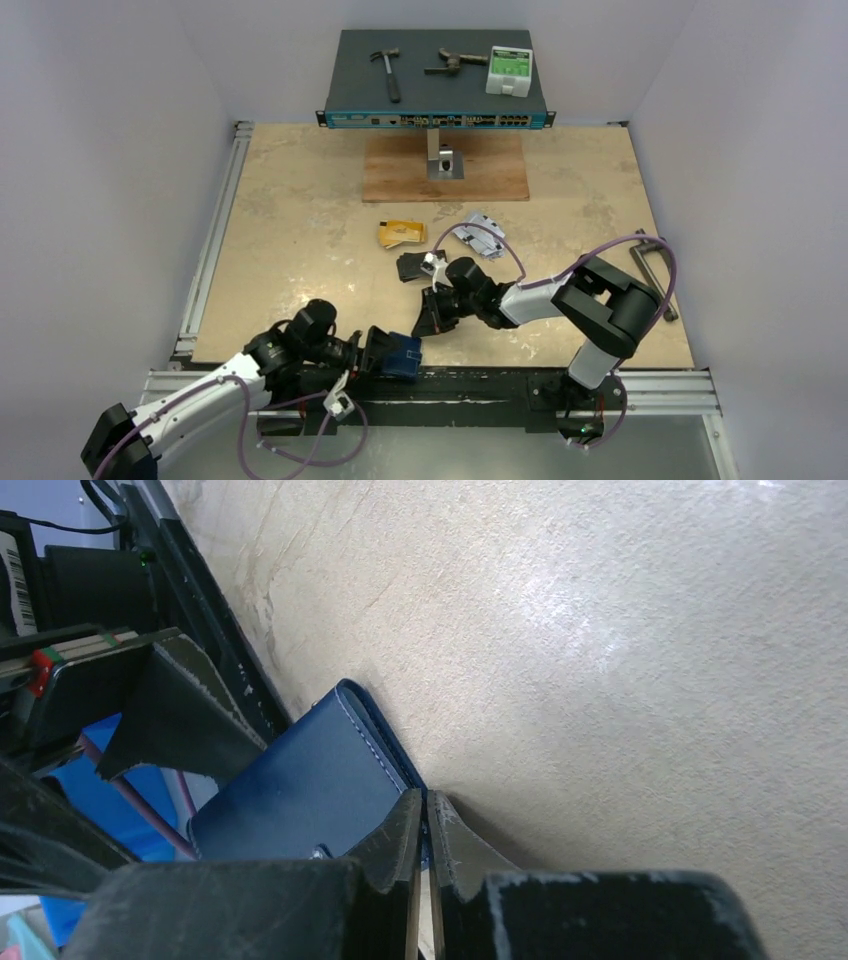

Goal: Put the credit cards into the card holder
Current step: Pick up the card holder from the corner of the board.

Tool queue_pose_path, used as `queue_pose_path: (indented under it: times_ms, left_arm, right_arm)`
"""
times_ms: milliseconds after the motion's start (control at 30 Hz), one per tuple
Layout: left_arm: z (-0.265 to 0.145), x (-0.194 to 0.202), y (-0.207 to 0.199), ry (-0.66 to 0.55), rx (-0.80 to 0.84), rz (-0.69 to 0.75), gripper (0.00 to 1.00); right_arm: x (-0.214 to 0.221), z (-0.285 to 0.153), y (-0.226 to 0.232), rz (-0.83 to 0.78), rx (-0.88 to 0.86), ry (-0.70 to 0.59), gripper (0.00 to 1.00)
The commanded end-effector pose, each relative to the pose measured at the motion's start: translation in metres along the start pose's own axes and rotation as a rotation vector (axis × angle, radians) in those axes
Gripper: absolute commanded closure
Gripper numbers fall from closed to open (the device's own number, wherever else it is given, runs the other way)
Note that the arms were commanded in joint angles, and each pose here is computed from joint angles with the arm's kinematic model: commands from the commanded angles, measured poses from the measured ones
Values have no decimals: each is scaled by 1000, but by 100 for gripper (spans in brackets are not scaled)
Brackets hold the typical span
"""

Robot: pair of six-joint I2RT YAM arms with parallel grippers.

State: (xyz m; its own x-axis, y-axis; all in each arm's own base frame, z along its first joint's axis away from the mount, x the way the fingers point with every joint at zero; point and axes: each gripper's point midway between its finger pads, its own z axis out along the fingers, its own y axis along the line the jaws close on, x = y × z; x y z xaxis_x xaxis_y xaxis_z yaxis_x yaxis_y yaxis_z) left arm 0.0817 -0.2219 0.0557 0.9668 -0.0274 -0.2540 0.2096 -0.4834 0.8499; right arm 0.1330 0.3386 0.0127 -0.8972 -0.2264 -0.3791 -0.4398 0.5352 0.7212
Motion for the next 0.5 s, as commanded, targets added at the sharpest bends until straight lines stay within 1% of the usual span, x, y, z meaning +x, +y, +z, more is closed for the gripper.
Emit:
queue_pose_path:
  times_ms: [0,133,233,333,467]
  left_arm:
    - [8,-25,-15,-141,-15,-88,33]
    - [11,-26,-10,-168,-10,-82,36]
    - [17,-19,2,-163,-23,-88,42]
    - [22,-4,31,-106,-77,-145,51]
    - [24,16,68,-15,-154,-268,61]
  right_arm:
    - [28,4,-28,-2,150,85,100]
    - [27,8,-25,9,143,88,100]
    - [27,10,-24,18,140,88,100]
    - [28,10,-23,25,139,91,100]
    - [29,10,-24,28,147,92,100]
